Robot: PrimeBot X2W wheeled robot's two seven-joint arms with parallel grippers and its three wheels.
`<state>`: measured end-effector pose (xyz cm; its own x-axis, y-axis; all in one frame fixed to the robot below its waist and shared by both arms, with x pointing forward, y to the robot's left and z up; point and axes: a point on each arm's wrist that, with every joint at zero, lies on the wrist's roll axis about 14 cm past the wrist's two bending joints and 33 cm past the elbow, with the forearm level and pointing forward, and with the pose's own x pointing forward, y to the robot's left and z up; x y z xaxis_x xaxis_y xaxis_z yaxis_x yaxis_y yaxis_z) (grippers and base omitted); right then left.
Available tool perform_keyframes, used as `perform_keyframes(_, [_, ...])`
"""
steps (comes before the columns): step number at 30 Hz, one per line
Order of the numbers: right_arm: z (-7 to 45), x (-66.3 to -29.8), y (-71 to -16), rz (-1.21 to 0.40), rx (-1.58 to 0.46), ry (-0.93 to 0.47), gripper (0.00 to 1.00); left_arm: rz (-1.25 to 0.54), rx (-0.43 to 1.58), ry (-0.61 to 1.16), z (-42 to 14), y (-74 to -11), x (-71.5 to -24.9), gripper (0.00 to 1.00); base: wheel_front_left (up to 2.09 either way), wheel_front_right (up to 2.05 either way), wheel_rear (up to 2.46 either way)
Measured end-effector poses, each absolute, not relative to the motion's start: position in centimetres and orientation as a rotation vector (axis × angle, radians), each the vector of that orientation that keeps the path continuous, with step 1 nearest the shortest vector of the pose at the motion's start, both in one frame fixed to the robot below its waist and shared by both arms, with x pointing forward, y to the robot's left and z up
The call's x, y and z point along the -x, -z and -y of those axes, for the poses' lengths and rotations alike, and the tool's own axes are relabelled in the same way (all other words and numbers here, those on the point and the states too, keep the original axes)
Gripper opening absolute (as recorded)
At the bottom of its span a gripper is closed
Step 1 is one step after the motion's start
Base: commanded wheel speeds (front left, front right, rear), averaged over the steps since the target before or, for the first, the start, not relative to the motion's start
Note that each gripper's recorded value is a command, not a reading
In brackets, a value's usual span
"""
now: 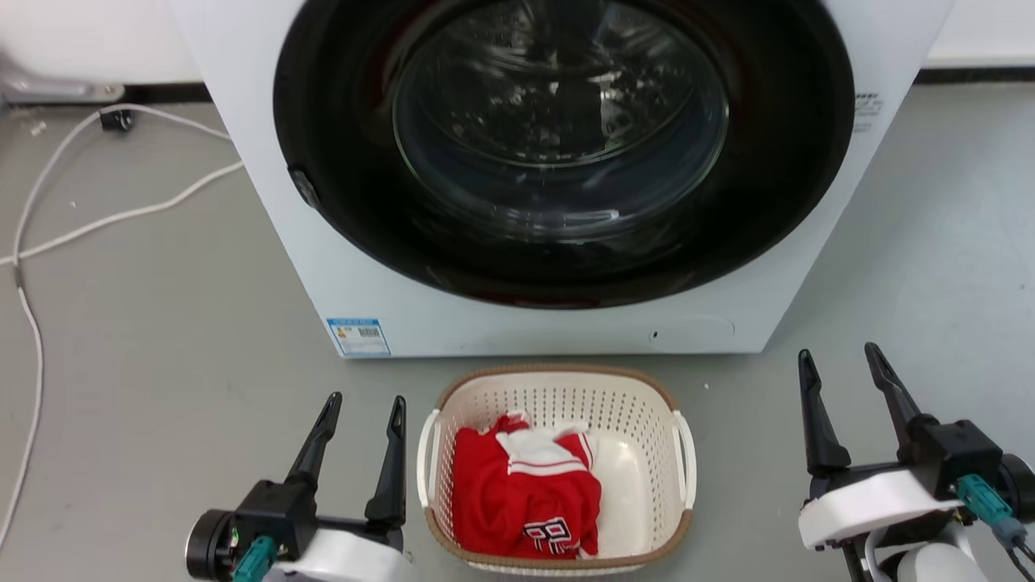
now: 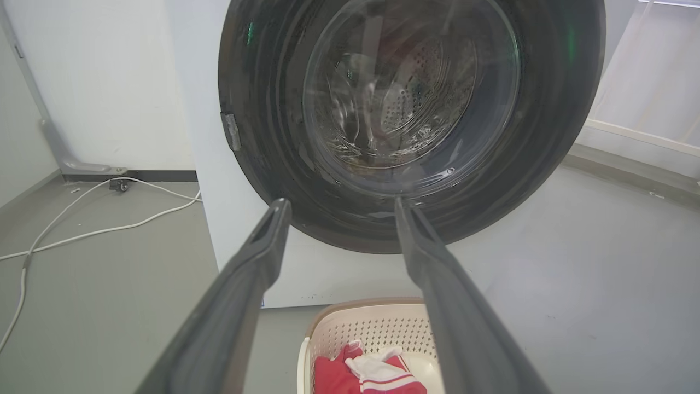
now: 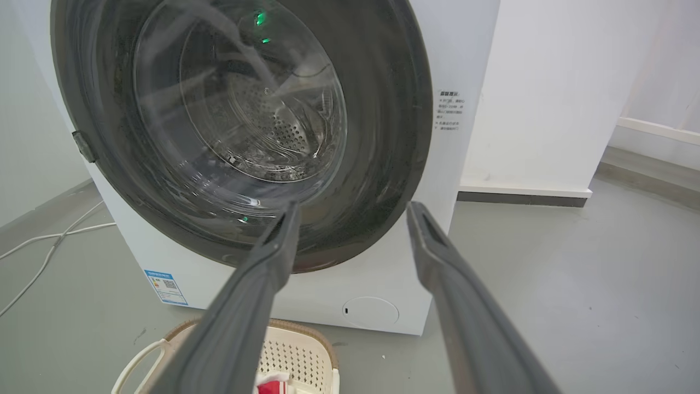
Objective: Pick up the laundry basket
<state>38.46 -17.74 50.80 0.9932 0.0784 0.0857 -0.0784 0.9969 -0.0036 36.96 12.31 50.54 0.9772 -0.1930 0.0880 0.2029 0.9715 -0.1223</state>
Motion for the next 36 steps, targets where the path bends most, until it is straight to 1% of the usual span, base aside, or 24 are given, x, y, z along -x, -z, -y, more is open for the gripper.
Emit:
perform_keyframes(10, [17.7, -42.8, -44.9, -0.082, 0.012, -0.083, 1.0, -0.135, 0.138, 0.188, -12.7, -42.9, -41.7, 1.0, 0.0, 0.0, 0.0])
perform_keyframes(12, [17.9, -43.8, -43.3, -0.124, 0.019, -0.081, 1.0, -0.192, 0.171, 0.18, -12.7, -40.9, -42.5, 1.0, 0.0, 0.0, 0.0])
perform_keyframes(15, [17.8, -45.2, -40.7, -0.204, 0.027, -0.086, 1.0, -0.255, 0.155, 0.203, -12.5, -38.4, -44.1, 1.0, 0.0, 0.0, 0.0])
perform_keyframes(17, [17.9, -45.8, -38.2, -0.288, 0.004, -0.079, 1.0, -0.304, 0.138, 0.213, -12.7, -36.5, -45.1, 1.0, 0.0, 0.0, 0.0])
perform_keyframes(20, [18.0, -45.7, -33.5, -0.462, -0.071, -0.054, 1.0, -0.391, 0.115, 0.222, -13.0, -33.3, -46.2, 1.0, 0.0, 0.0, 0.0])
perform_keyframes(22, [17.9, -46.0, -31.2, -0.54, -0.077, -0.053, 1.0, -0.441, 0.102, 0.234, -13.0, -31.4, -47.0, 1.0, 0.0, 0.0, 0.0])
perform_keyframes(26, [17.8, -46.9, -28.0, -0.634, -0.134, -0.034, 1.0, -0.558, 0.083, 0.269, -12.4, -27.7, -47.9, 1.0, 0.0, 0.0, 0.0])
perform_keyframes(31, [17.2, -47.4, -24.5, -0.729, -0.124, -0.053, 1.0, -0.766, 0.073, 0.312, -11.8, -23.0, -47.4, 1.0, 0.0, 0.0, 0.0])
perform_keyframes(36, [16.8, -46.1, -20.8, -0.873, -0.111, -0.068, 1.0, -0.852, 0.043, 0.342, -12.3, -20.5, -48.0, 1.0, 0.0, 0.0, 0.0])
